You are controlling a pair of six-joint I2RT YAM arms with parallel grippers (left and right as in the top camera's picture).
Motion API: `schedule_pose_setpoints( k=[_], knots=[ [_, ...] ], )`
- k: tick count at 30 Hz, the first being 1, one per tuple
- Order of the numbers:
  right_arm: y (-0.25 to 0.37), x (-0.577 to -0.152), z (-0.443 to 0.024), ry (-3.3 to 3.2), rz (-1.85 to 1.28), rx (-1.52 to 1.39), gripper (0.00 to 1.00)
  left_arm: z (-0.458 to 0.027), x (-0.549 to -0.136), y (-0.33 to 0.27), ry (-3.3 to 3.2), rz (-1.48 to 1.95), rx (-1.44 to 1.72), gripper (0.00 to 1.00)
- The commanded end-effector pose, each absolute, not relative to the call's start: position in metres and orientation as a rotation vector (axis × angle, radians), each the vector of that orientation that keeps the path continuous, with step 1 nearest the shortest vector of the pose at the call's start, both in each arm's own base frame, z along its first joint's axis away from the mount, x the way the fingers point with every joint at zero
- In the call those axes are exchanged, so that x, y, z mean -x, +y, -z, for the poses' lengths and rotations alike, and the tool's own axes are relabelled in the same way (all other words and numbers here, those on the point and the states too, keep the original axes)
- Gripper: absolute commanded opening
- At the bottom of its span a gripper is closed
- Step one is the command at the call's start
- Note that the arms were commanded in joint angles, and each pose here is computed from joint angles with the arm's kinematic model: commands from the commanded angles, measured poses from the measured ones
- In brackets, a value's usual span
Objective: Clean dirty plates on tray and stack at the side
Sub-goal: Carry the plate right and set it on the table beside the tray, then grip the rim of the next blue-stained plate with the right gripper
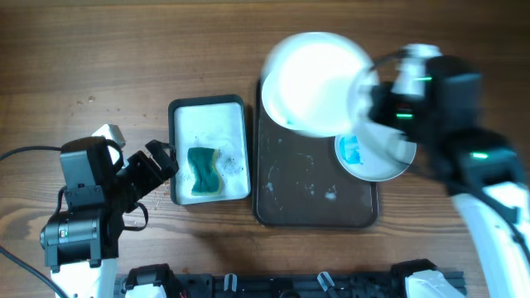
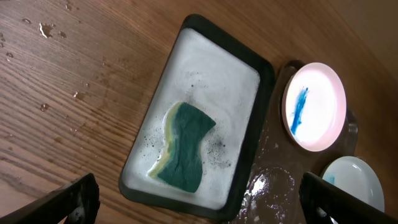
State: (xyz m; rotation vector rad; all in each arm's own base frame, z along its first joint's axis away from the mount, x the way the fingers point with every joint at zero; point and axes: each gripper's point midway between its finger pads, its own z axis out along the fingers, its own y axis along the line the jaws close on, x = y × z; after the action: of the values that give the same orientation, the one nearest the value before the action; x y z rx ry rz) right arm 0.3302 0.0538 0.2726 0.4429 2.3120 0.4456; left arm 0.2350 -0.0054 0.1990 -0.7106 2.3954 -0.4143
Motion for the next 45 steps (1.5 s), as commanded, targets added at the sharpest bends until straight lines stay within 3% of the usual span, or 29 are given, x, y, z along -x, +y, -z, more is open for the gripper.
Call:
schedule_pose_setpoints(
  k=[1, 6, 16, 27, 36, 37, 38, 41, 45],
  knots=[
    [-0.057, -0.317, -0.244, 2.282, -0.129, -0.896, 0.04, -0.206, -0.237, -0.004, 2.377, 0.413, 0.703, 1.0],
    [-0.158, -0.292, -0.206, 2.23, 0.098, -1.288, 0.04, -0.206, -0.237, -0.004, 2.377, 0.413, 0.703, 1.0],
    [-0.233, -0.267, -0.112, 2.344, 0.384, -1.608, 0.04, -0.206, -0.237, -0.004, 2.377, 0.413, 0.703, 1.0],
    [-0.177, -0.275, -0.036, 2.699, 0.326, -1.455, 0.04, -0.206, -0.237, -0.004, 2.377, 0.413, 0.703, 1.0],
    [-0.136, -0.263, -0.024, 2.869, 0.437, -1.277, 0.04, -0.206, -0.237, -0.004, 2.377, 0.413, 0.703, 1.0],
    [-0.135, -0.262, -0.025, 2.876, 0.442, -1.268, 0.06, -0.206, -0.237, -0.004, 2.377, 0.413, 0.703, 1.0],
    [-0.133, -0.262, -0.027, 2.876, 0.441, -1.263, 0.22, -0.206, -0.237, -0.004, 2.377, 0.413, 0.703, 1.0],
    [-0.132, -0.266, -0.038, 2.844, 0.4, -1.257, 0.41, -0.206, -0.237, -0.004, 2.377, 0.413, 0.703, 1.0],
    [-0.104, -0.291, -0.069, 2.821, 0.087, -1.029, 0.43, -0.206, -0.237, -0.004, 2.377, 0.413, 0.703, 1.0]
  ],
)
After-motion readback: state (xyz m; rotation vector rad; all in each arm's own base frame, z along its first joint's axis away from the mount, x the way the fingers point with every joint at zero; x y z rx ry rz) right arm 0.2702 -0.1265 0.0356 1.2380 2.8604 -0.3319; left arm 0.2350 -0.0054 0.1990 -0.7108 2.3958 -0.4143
